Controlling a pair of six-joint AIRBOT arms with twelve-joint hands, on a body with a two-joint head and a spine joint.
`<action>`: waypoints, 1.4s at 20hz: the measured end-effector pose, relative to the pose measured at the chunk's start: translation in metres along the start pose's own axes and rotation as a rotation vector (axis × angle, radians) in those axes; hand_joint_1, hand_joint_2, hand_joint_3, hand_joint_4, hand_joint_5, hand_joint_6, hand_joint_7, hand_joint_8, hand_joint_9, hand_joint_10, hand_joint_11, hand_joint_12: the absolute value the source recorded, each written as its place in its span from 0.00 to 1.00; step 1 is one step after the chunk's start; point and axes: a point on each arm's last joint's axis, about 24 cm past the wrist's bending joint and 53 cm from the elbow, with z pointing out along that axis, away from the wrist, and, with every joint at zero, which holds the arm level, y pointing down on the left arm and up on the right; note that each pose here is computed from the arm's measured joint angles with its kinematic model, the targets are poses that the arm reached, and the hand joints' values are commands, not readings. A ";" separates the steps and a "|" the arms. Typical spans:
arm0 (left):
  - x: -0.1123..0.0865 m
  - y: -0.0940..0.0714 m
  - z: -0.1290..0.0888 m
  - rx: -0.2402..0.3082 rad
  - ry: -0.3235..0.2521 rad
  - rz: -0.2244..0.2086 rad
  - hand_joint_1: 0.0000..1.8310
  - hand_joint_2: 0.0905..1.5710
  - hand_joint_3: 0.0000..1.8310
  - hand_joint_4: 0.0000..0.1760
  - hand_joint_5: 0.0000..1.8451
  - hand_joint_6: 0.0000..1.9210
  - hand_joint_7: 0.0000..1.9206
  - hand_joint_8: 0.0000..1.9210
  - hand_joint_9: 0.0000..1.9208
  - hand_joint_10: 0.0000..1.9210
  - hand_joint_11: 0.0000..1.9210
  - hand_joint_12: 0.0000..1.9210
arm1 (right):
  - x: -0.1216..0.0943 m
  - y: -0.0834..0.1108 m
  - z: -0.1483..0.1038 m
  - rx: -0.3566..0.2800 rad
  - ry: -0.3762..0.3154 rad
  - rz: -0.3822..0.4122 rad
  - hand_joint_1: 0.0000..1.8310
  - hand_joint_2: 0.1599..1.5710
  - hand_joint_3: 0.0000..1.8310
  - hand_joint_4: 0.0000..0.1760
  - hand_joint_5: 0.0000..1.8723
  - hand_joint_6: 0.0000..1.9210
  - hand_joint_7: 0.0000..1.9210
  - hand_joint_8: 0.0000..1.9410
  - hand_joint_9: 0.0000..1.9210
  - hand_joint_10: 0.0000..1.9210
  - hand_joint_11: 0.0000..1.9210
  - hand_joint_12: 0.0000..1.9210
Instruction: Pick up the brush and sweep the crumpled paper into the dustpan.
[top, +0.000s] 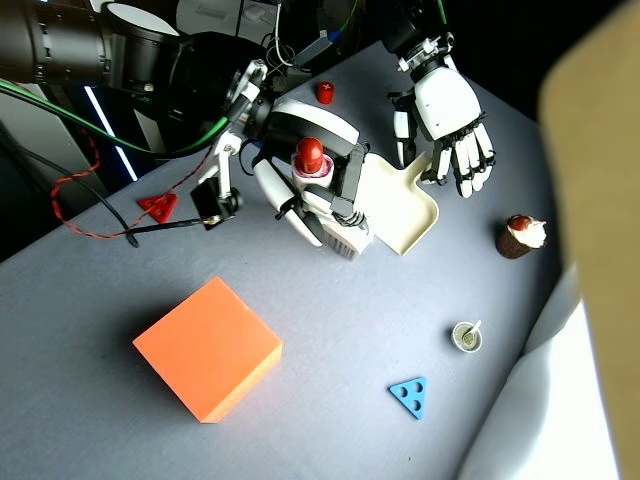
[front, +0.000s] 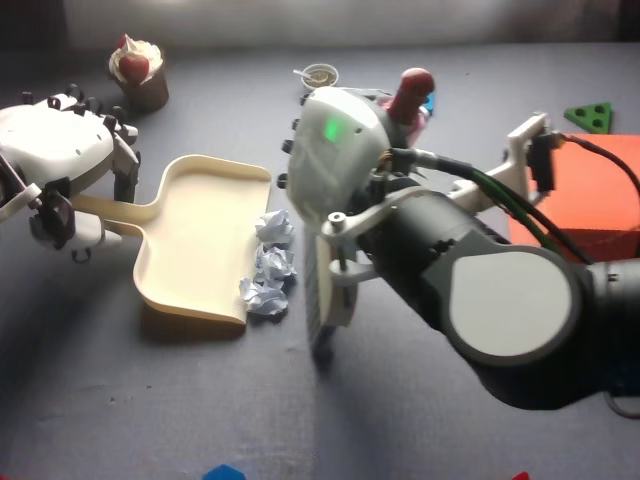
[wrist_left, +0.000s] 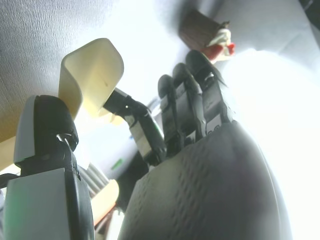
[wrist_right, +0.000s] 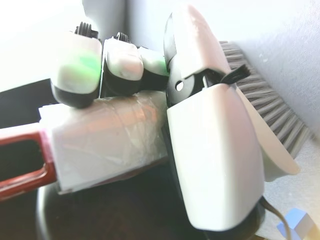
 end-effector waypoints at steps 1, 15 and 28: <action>0.000 0.000 0.000 0.001 -0.003 0.000 0.58 0.72 0.00 0.00 0.50 0.56 0.16 0.00 0.13 0.00 0.00 0.36 | -0.001 0.003 0.004 0.002 -0.005 -0.002 0.75 0.73 0.00 0.00 0.49 1.00 0.55 1.00 0.68 1.00 0.77 1.00; -0.001 0.000 0.000 -0.001 -0.006 -0.003 0.57 0.72 0.00 0.14 0.49 0.57 0.16 0.00 0.12 0.00 0.00 0.32 | -0.040 0.006 0.017 0.022 -0.257 0.201 0.75 0.73 0.00 0.00 0.49 1.00 0.55 1.00 0.68 1.00 0.77 1.00; -0.002 0.000 0.000 -0.002 -0.011 -0.007 0.57 0.72 0.00 0.17 0.49 0.57 0.16 0.00 0.12 0.00 0.00 0.33 | -0.012 -0.032 0.014 0.110 -0.231 0.182 0.75 0.74 0.00 0.00 0.47 1.00 0.54 1.00 0.67 1.00 0.76 1.00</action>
